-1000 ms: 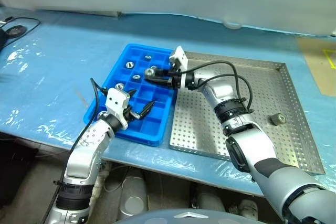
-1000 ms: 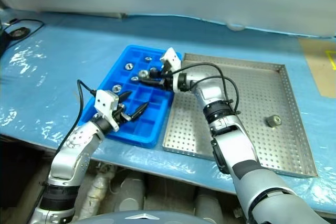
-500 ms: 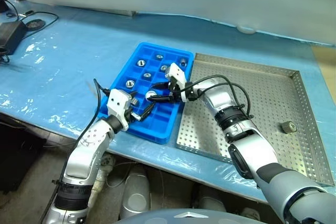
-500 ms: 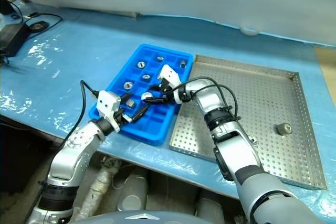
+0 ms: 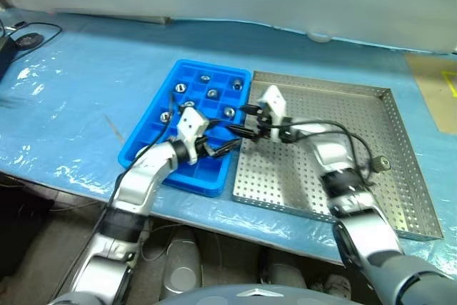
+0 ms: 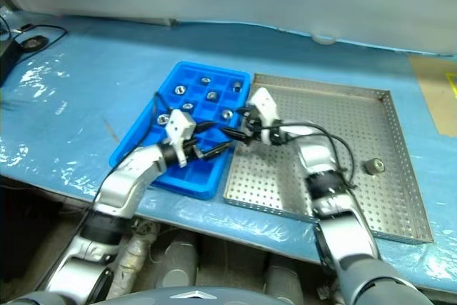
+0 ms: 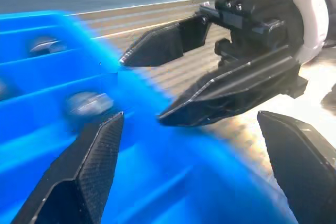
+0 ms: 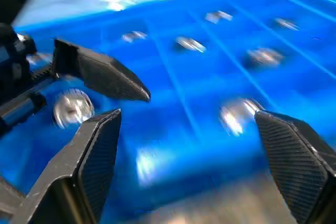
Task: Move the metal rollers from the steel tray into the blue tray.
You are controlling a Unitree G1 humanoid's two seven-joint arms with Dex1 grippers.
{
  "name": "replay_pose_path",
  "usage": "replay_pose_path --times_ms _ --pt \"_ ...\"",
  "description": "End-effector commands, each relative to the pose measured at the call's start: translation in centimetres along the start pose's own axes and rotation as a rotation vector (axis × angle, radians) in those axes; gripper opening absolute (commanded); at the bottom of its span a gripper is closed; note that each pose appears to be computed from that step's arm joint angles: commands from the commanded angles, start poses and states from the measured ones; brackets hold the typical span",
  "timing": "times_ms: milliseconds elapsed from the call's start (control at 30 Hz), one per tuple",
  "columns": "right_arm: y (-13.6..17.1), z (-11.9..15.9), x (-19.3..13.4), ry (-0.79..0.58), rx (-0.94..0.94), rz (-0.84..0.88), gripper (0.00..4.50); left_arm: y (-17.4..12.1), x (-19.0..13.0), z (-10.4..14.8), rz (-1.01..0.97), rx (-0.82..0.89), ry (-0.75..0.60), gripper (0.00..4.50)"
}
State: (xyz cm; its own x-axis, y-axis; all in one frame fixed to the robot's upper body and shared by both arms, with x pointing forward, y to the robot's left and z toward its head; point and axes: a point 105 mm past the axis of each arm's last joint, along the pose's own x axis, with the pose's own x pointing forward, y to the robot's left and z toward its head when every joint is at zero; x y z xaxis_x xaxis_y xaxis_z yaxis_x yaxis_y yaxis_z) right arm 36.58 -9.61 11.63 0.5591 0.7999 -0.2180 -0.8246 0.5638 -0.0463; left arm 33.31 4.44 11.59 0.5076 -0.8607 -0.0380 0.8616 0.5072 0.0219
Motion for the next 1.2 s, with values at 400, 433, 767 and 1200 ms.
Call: replay_pose_path --times_ms 400,433,767,1200 --pt "-0.2 -2.1 -9.6 0.051 0.083 -0.382 4.31 -4.0 6.2 1.1 -0.375 0.034 -0.046 4.28" --pt "-0.3 -2.5 -9.8 0.063 0.095 -0.397 4.31 -4.1 6.3 1.0 -0.384 0.038 -0.042 4.28" --pt "-0.5 -6.6 -11.2 0.228 0.182 -0.453 4.31 -3.9 5.9 0.5 -0.382 0.043 -0.033 4.28" --pt "-0.2 -6.5 -10.0 0.234 0.167 -0.392 3.05 -3.6 5.4 0.2 -0.353 0.05 -0.022 4.28"
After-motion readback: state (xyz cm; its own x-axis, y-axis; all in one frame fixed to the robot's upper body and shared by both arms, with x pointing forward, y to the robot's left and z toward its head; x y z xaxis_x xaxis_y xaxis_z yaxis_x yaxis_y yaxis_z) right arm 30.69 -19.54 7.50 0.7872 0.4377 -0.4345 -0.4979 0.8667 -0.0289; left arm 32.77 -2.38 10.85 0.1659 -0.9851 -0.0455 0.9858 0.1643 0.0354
